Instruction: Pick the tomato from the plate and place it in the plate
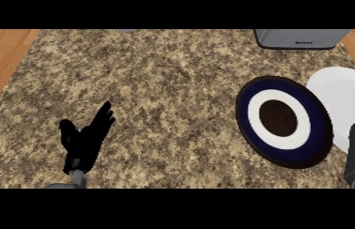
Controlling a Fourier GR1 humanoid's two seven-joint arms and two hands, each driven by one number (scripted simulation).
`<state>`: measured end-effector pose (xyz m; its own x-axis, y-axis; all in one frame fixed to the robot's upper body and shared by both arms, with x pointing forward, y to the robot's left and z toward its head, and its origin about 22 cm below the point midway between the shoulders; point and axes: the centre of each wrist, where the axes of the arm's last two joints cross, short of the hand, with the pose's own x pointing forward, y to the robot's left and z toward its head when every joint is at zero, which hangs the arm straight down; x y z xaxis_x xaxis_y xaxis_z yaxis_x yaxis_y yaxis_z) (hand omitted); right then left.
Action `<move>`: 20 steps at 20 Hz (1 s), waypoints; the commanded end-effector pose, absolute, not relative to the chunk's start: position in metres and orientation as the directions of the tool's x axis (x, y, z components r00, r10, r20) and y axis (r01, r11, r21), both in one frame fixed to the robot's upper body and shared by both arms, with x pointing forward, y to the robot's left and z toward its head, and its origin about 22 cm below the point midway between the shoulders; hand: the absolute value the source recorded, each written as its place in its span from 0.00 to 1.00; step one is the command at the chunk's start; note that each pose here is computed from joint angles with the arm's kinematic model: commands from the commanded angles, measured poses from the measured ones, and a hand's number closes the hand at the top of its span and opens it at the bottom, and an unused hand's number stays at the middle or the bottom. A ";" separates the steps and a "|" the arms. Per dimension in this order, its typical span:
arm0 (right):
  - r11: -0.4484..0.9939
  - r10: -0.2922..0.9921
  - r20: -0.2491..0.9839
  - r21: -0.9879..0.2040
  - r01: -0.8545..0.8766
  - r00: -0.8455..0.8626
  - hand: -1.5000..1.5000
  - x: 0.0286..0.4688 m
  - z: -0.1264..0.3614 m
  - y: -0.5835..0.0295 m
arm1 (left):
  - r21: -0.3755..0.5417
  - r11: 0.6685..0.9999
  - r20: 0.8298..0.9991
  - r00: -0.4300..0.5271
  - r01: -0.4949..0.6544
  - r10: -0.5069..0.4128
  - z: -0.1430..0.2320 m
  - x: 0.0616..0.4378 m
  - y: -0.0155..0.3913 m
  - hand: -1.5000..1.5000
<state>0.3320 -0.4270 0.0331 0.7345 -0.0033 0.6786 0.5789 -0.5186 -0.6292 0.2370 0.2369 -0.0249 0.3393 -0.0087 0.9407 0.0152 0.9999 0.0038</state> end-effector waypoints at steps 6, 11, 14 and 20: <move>-0.302 -0.142 0.707 -0.697 0.650 0.692 0.00 0.318 0.000 -0.456 | 0.013 1.000 0.929 0.369 0.003 -0.013 -0.027 0.239 0.238 0.50; -0.364 0.002 0.795 -0.565 0.741 0.607 0.00 0.316 -0.002 -0.450 | 0.003 1.000 0.929 0.370 -0.006 0.000 -0.037 0.224 0.250 0.50; -0.424 0.081 0.855 -0.435 0.794 0.512 0.00 0.328 0.018 -0.447 | 0.006 1.000 0.925 0.379 0.021 -0.013 -0.028 0.242 0.235 0.50; -0.447 0.084 0.911 -0.327 0.833 0.403 0.00 0.300 -0.002 -0.430 | -0.008 1.000 0.924 0.383 0.014 0.002 -0.038 0.226 0.243 0.50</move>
